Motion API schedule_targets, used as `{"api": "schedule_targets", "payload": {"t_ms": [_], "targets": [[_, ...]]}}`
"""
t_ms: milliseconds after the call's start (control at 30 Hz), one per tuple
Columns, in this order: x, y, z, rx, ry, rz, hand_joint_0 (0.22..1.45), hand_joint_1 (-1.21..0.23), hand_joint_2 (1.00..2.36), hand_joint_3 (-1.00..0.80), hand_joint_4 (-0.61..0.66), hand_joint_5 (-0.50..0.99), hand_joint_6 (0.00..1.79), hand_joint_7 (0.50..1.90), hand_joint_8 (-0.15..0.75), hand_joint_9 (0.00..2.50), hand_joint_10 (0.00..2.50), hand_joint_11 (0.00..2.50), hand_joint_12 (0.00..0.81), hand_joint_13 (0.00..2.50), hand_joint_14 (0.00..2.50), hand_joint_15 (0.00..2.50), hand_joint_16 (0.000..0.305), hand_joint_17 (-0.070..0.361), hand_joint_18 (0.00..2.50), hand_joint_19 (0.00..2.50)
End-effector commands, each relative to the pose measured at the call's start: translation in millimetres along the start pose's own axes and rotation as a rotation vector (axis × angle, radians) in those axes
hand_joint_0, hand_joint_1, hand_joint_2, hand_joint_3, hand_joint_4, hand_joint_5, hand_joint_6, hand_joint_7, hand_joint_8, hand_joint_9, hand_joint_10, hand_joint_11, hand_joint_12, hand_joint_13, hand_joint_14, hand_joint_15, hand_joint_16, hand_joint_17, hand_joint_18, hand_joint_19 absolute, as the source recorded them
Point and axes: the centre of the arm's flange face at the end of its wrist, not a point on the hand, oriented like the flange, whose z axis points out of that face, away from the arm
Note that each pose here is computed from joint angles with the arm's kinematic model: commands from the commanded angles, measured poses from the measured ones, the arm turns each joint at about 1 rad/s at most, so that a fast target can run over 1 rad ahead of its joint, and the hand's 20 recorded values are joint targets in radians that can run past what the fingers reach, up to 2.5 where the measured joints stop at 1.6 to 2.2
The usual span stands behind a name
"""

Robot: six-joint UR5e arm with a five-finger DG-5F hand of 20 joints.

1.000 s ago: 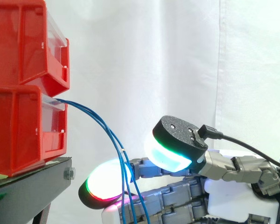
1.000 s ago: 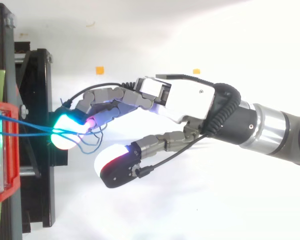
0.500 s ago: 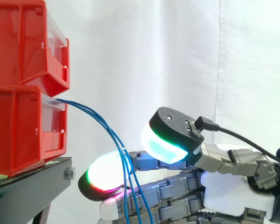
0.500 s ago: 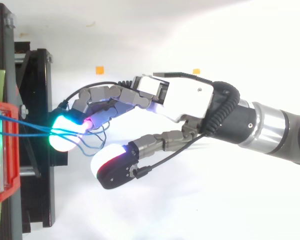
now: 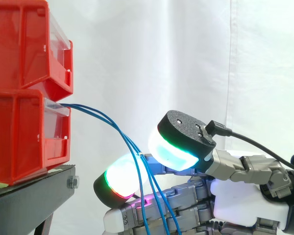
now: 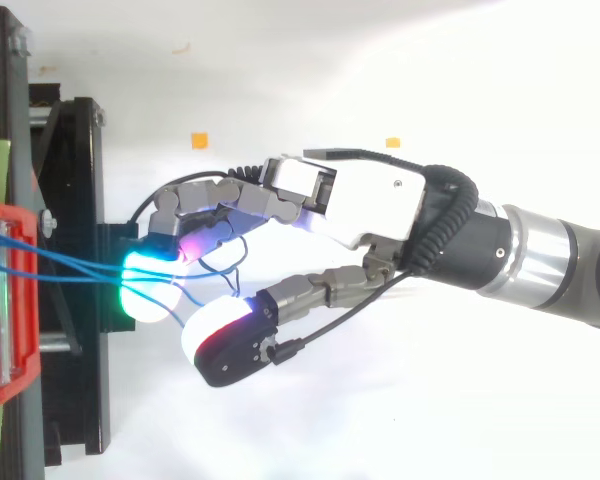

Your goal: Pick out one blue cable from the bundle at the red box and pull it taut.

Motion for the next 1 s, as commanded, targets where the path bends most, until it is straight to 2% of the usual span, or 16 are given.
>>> {"api": "schedule_targets", "payload": {"t_ms": [0, 200, 733, 967], "targets": [[-0.2, -0.3, -0.2, 0.001, 0.001, -0.001, 0.59, -0.57, 1.01, -0.43, 0.08, -0.1, 0.5, 1.29, 0.233, 0.74, 0.01, 0.16, 0.312, 0.6, 0.0, 0.1, 0.05, 0.112, 0.43, 0.39], [-1.2, 0.4, 0.8, -0.003, -0.001, 0.001, 0.59, -0.57, 1.01, -0.43, 0.09, -0.09, 0.5, 1.36, 0.236, 0.76, 0.01, 0.17, 0.314, 0.61, 0.0, 0.1, 0.05, 0.112, 0.44, 0.38], [-1.1, 1.1, 1.5, -0.006, -0.002, 0.0, 0.61, -0.51, 1.01, -0.43, 0.13, -0.1, 0.65, 1.23, 0.243, 0.86, 0.01, 0.21, 0.316, 0.67, 0.0, 0.12, 0.049, 0.109, 0.49, 0.4], [-0.6, 4.1, 4.1, -0.008, -0.002, 0.003, 0.6, -0.54, 1.02, -0.29, 0.13, -0.12, 0.77, 1.16, 0.251, 0.88, 0.01, 0.27, 0.318, 0.68, 0.01, 0.14, 0.049, 0.11, 0.51, 0.41]]}}
